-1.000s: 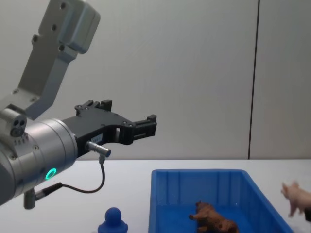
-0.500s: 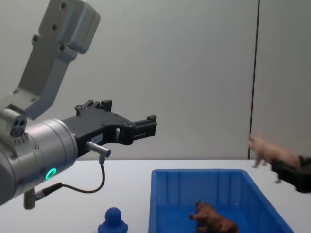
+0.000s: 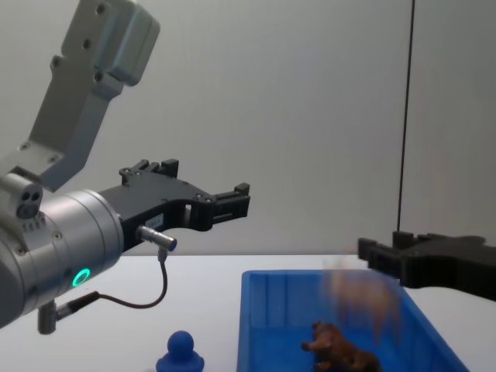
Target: Pick up the two dolls from the table and place them into the box.
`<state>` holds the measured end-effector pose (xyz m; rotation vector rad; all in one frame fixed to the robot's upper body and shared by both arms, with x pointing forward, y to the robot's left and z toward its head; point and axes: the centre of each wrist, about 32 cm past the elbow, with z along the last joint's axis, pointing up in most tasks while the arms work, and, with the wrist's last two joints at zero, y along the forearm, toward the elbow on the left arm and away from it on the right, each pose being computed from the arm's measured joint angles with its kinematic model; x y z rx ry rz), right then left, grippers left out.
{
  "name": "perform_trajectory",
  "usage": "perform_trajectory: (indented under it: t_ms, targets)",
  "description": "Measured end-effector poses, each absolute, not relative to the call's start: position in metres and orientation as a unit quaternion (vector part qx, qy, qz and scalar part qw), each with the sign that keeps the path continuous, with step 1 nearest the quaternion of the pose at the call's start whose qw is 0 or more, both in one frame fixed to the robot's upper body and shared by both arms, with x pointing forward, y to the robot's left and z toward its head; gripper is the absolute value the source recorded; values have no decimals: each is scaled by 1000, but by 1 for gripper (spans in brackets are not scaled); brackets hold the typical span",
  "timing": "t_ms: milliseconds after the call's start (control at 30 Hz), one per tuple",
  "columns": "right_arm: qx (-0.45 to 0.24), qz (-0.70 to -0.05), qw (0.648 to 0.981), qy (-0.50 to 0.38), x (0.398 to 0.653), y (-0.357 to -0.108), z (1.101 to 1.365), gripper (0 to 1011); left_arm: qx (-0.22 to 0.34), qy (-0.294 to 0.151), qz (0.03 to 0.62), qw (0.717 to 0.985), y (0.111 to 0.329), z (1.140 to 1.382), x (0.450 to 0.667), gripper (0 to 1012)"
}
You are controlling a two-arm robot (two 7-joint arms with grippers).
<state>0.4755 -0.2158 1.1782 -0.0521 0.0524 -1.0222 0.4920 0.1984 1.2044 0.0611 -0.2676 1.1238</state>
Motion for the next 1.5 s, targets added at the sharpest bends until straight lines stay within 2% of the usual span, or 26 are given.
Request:
perform_trajectory:
  t_ms: [233,600,1067,1500]
  targets:
    - [-30,-487,872,31,481,-209,1179,701,29,-126,531,837,198,1204,492,1001]
    - [-31,-521,853,24,477,-213,1180,1001,29,-126,531,837,198,1204,492,1001]
    - [-28,-588,808,3,456,-230,1176,1001,29,-126,531,837,198,1204,492,1001]
    - [-26,-611,791,-5,447,-238,1175,1001,29,-125,531,837,199,1204,492,1001]
